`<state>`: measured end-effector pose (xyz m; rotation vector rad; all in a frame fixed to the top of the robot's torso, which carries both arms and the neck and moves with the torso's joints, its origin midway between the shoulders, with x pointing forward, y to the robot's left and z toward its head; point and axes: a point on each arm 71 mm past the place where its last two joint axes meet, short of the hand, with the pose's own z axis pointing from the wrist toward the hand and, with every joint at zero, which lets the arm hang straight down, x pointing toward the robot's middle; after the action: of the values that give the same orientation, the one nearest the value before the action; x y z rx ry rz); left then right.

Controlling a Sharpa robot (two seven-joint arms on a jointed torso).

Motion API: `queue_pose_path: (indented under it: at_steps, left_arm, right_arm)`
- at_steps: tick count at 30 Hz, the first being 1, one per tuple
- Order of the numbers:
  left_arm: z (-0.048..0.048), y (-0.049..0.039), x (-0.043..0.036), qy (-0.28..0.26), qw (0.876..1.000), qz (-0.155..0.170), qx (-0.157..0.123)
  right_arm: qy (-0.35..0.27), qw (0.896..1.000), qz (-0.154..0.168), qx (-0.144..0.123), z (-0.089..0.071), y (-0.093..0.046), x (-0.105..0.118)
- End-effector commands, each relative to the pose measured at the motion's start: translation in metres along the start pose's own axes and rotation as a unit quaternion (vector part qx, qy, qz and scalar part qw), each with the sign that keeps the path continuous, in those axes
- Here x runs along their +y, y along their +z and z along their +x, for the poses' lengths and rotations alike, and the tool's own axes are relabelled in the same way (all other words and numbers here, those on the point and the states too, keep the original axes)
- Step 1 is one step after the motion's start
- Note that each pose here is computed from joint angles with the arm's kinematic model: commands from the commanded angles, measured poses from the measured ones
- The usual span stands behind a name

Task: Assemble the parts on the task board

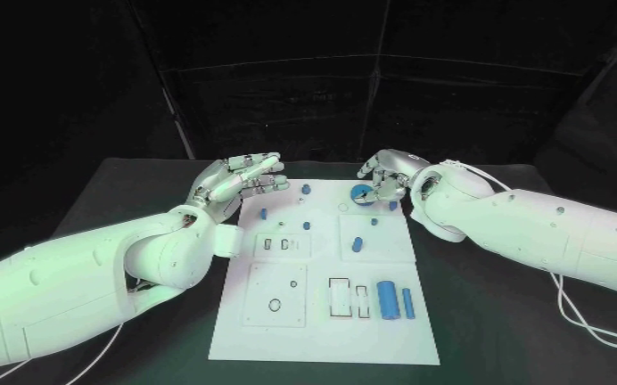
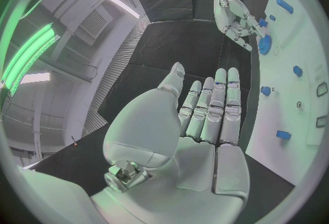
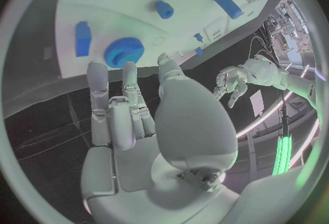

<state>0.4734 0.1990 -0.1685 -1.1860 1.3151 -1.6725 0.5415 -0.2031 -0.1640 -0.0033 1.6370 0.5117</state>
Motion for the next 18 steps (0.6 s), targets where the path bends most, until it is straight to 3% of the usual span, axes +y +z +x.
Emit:
queue_pose_path:
  at_steps: [1, 9, 18]
  left_arm:
    - [0.0017, 0.0005, -0.0012, -0.002, 1.000, 0.002, 0.008]
    - [0.0016, 0.0017, -0.0007, -0.001, 1.000, 0.002, 0.008]
    - [0.0016, 0.0030, -0.0001, -0.001, 1.000, 0.002, 0.008]
  right_arm:
    - [0.011, 0.998, 0.038, 0.040, 0.002, -0.003, -0.011]
    - [0.007, 0.997, 0.051, 0.050, 0.002, -0.002, -0.021]
    - [0.013, 0.999, 0.043, 0.025, 0.000, 0.003, -0.017]
